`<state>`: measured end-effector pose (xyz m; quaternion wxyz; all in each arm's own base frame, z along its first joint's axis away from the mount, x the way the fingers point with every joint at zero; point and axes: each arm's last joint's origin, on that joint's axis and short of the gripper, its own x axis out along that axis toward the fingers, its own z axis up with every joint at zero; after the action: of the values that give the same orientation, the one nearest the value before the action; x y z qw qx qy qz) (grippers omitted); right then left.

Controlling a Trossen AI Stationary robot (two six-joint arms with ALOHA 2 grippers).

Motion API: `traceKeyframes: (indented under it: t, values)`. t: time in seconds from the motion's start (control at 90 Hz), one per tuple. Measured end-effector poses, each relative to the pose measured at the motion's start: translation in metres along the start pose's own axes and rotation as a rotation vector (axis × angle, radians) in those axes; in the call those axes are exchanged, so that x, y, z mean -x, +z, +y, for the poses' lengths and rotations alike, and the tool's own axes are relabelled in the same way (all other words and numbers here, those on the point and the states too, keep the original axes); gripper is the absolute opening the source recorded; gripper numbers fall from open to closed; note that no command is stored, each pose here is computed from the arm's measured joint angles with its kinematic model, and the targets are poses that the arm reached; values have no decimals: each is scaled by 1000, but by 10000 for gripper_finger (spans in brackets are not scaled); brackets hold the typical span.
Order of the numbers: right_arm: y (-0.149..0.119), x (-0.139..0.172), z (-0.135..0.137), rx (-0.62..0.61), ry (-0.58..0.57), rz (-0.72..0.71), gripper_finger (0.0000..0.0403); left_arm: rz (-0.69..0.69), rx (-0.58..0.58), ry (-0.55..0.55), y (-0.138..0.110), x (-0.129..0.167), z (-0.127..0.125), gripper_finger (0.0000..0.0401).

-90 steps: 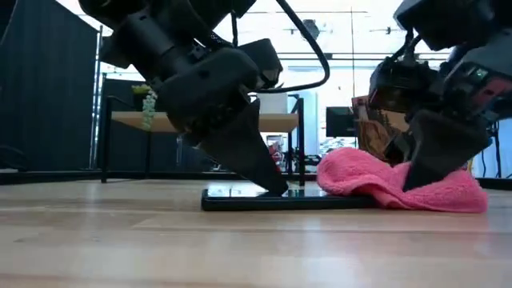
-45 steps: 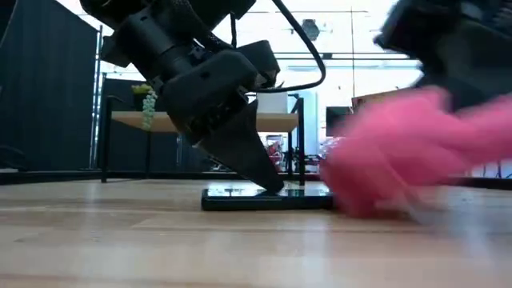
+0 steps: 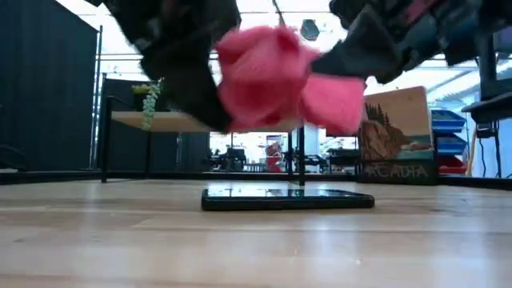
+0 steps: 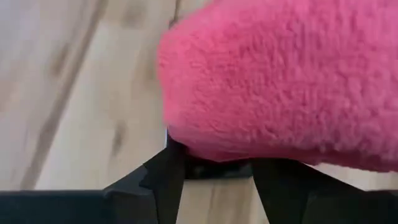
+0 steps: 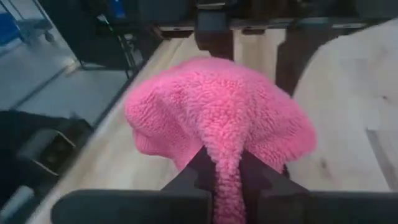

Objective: Apply microfiber cloth
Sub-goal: Wipe the front of the cellphone using the pink microfiber cloth

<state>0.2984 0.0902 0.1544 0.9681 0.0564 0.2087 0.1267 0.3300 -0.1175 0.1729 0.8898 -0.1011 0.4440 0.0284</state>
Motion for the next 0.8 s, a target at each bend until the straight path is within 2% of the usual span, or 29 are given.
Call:
traceKeyframes:
  t: [0.189,0.456,0.6,0.8]
  values:
    - [-23,-23,-17,-7,-35,-7,4,-21,7,-52,-2,-26,-4,164]
    - [-53,-41,-33,-54,-73,61,4,33,17,-12,-14,-63,6,164]
    - [-60,-43,-33,-84,-52,127,4,44,17,0,-17,-69,8,164]
    - [-57,-30,-29,-91,-37,270,4,42,17,8,-18,-73,8,164]
